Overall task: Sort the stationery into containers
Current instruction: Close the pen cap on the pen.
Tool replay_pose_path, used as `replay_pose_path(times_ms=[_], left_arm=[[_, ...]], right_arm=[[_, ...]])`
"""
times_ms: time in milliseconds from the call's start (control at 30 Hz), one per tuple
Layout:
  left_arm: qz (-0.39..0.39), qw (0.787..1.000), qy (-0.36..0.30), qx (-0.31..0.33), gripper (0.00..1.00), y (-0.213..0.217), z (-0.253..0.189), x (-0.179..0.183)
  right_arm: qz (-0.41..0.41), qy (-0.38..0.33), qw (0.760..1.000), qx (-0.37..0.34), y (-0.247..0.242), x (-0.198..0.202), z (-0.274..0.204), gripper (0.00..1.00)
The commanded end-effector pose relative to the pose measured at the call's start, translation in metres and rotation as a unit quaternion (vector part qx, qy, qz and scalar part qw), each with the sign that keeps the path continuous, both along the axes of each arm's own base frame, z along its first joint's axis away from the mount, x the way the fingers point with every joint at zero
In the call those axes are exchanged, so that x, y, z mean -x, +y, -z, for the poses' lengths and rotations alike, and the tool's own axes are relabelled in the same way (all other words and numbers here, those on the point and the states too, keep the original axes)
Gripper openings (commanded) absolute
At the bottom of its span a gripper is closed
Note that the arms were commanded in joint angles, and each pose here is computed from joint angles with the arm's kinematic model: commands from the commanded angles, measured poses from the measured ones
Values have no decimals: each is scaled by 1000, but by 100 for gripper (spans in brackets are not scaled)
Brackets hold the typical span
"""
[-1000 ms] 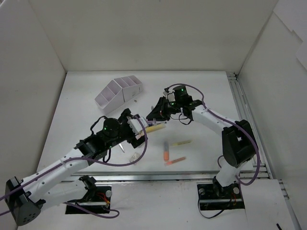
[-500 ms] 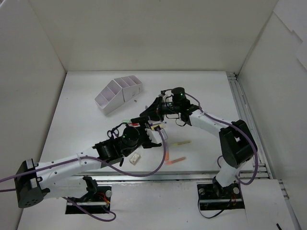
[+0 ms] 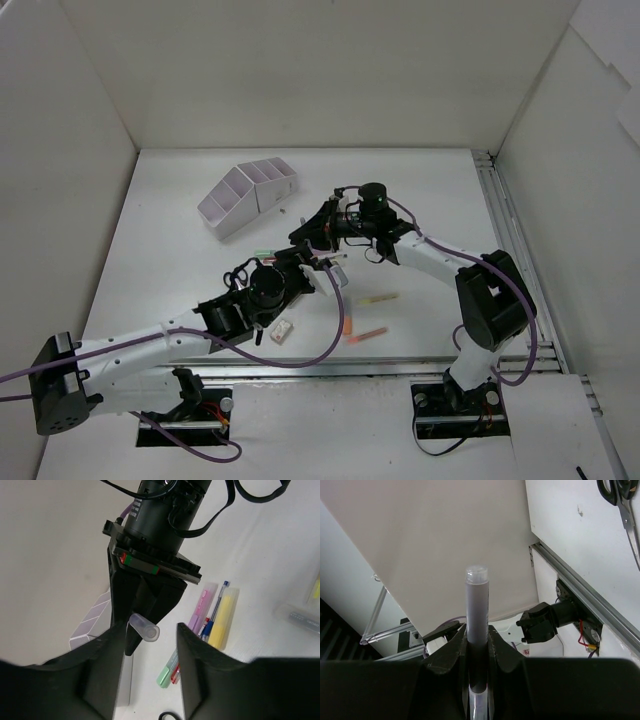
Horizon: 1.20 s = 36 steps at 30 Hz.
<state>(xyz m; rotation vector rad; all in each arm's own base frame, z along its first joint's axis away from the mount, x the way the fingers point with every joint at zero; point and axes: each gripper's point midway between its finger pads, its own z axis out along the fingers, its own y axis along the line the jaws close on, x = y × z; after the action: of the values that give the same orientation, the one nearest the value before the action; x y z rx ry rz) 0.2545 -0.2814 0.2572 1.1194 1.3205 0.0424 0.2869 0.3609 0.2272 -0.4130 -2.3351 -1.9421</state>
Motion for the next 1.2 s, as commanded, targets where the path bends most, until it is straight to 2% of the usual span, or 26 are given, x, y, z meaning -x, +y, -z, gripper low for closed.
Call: replay_pose_path(times_ms=[0, 67, 133, 200, 367, 500, 600, 667, 700, 833, 933, 967, 1067, 1167], left_arm=[[-1, 998, -35, 48, 35, -2, -31, -1], [-2, 998, -36, 48, 26, -2, -31, -1], [-3, 998, -37, 48, 24, -3, -30, -2], [-6, 998, -40, 52, 17, -2, -33, -3], [-5, 997, -46, 59, 12, -2, -36, -2], [4, 997, -51, 65, 0, -3, -39, 0], [4, 996, -56, 72, 0, -2, -44, 0], [2, 995, -59, 74, 0, -2, -46, 0], [3, 995, -59, 76, 0, -2, -46, 0], [14, 995, -58, 76, 0, -4, -47, 3], [14, 995, -57, 76, 0, -3, -48, 3], [15, 996, -55, 75, 0, -3, -46, 4], [22, 995, -52, 80, 0, -2, -47, 7], [22, 995, -52, 86, 0, 2, -49, 9]], right_arm=[[-16, -47, 997, -52, 0, 10, -46, 0], [-17, -50, 997, -57, 1, 10, -50, 0], [-23, -56, 996, -61, 3, 13, -54, 0], [-29, -57, 996, -62, 6, 17, -55, 0], [-25, -51, 997, -58, 6, 17, -50, 0], [-36, -53, 996, -61, 11, 23, -52, 6], [-35, -49, 996, -60, 12, 23, -51, 10], [-33, -47, 997, -60, 12, 22, -51, 18], [-33, -48, 996, -61, 12, 22, -52, 18], [-20, -60, 996, -62, 13, 16, -56, 36], [-13, -70, 995, -66, 15, 12, -62, 51], [-12, -72, 995, -65, 15, 10, -62, 65], [-1, -73, 995, -65, 16, 2, -64, 79], [16, -82, 994, -67, 11, -10, -68, 81]])
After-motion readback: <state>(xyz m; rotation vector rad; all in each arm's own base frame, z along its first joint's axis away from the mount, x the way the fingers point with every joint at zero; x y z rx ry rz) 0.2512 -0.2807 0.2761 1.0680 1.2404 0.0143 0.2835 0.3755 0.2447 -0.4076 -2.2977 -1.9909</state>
